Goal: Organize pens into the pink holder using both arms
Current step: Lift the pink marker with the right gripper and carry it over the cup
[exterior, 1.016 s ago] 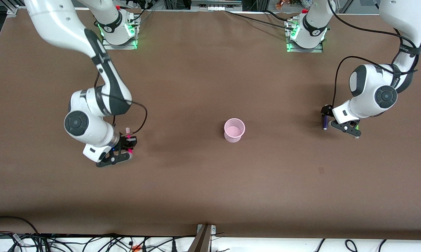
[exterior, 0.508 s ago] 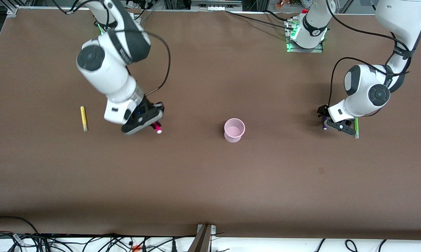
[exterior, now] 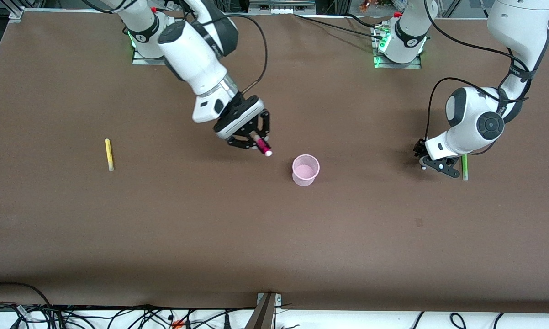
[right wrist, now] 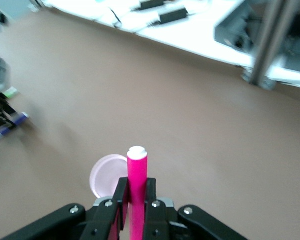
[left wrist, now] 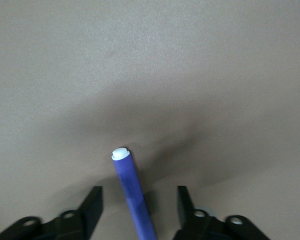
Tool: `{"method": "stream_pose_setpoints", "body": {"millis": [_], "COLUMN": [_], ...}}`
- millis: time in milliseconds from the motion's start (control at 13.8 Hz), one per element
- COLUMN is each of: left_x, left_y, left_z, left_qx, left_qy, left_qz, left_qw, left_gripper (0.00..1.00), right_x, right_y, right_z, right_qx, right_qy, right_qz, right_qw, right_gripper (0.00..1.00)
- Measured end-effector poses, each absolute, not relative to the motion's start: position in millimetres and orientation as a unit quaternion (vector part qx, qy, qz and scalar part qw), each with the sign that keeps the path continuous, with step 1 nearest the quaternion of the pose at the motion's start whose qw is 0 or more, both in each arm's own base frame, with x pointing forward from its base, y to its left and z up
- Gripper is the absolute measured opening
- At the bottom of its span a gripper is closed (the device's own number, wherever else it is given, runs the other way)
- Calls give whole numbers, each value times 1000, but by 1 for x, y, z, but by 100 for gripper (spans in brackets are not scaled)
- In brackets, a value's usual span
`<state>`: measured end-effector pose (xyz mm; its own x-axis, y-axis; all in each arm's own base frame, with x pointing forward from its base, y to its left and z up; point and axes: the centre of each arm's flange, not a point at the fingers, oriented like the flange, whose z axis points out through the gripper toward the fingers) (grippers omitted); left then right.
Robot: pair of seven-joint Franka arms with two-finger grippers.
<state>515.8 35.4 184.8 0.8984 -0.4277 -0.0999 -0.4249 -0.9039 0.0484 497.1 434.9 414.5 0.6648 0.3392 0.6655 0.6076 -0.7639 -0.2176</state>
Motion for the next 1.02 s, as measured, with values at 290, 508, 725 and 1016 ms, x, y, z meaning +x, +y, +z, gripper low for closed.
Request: {"method": "stream_pose_setpoints", "body": {"millis": [290, 508, 725, 1016], "left_x": [514, 512, 512, 513], "left_y": [43, 47, 48, 48], "left_z": [181, 175, 175, 176], "left_qx": [983, 985, 985, 985], "left_qy": [-174, -159, -158, -159], "left_qz": [-53, -56, -54, -53], "left_qw": [38, 46, 46, 46], "left_gripper": [55, 50, 24, 16], "right_x": [450, 437, 449, 490], "right_y": [490, 503, 504, 512], "right_z": [376, 349, 340, 323], "right_qx": [-836, -825, -826, -825], "right_qy": [-252, -246, -244, -222], "right_qz": [-383, -394, -401, -418], "right_qw": [303, 321, 312, 310], "right_gripper": [17, 17, 17, 17]}}
